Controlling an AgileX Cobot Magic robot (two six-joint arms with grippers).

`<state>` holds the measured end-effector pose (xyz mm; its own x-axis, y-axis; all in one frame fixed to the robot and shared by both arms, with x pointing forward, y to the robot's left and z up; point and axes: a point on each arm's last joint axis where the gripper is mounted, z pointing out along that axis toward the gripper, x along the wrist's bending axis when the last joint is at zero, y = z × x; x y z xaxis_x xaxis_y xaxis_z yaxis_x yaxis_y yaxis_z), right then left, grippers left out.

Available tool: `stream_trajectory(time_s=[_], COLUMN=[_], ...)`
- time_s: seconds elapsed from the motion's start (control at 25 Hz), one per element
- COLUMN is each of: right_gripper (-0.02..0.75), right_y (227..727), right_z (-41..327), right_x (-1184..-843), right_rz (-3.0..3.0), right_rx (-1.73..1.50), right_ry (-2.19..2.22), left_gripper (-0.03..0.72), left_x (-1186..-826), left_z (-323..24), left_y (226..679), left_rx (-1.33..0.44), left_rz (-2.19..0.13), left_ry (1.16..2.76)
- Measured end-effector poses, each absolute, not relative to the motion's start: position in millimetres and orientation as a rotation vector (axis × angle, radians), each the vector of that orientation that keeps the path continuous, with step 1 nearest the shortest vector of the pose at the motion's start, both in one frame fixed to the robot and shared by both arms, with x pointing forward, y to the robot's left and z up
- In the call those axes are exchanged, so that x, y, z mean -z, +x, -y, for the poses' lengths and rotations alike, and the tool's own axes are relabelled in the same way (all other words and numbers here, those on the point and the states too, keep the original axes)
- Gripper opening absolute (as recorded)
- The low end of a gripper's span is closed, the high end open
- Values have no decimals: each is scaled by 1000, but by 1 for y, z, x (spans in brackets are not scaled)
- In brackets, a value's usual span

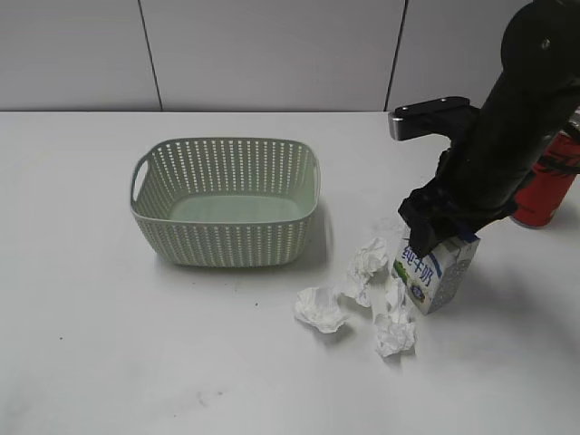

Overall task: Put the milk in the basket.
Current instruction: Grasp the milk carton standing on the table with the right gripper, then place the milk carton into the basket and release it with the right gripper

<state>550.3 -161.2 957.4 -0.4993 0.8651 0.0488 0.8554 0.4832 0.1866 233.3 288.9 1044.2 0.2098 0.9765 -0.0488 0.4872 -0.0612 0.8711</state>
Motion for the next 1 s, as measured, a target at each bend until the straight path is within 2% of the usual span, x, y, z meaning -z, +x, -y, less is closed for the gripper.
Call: stream_trajectory(time_s=[0.12,0.28,0.4,0.64,0.84,1.0], right_gripper=[322,327,327,326,326,326], right_y=[551,552,557,578,588,591], right_z=[162,161,160,150,108,56], right_x=[-958,-961,-975,-1046,-1109,-1116], right_rz=[-2655,-2659,-2678,-2659,-2579,-2608], right_rx=[-282,-274,-236,-256,-483,-565], right_ry=[1545,1548,1531,1454,1245,1091], left_gripper=[237,237,237,237,237,237], left_x=[-1044,-1044,-1044,-1044,-1044,-1044], left_z=[-289,-289,-289,-289,-289,-289], left_y=[233,233,233,233,233,233], left_rx=[-760,-760,-760,-760,-760,-760], left_rz=[-1392,-1392,-1392,-1392,-1392,-1392], left_ry=[1673,1673,1673,1673,1673,1673])
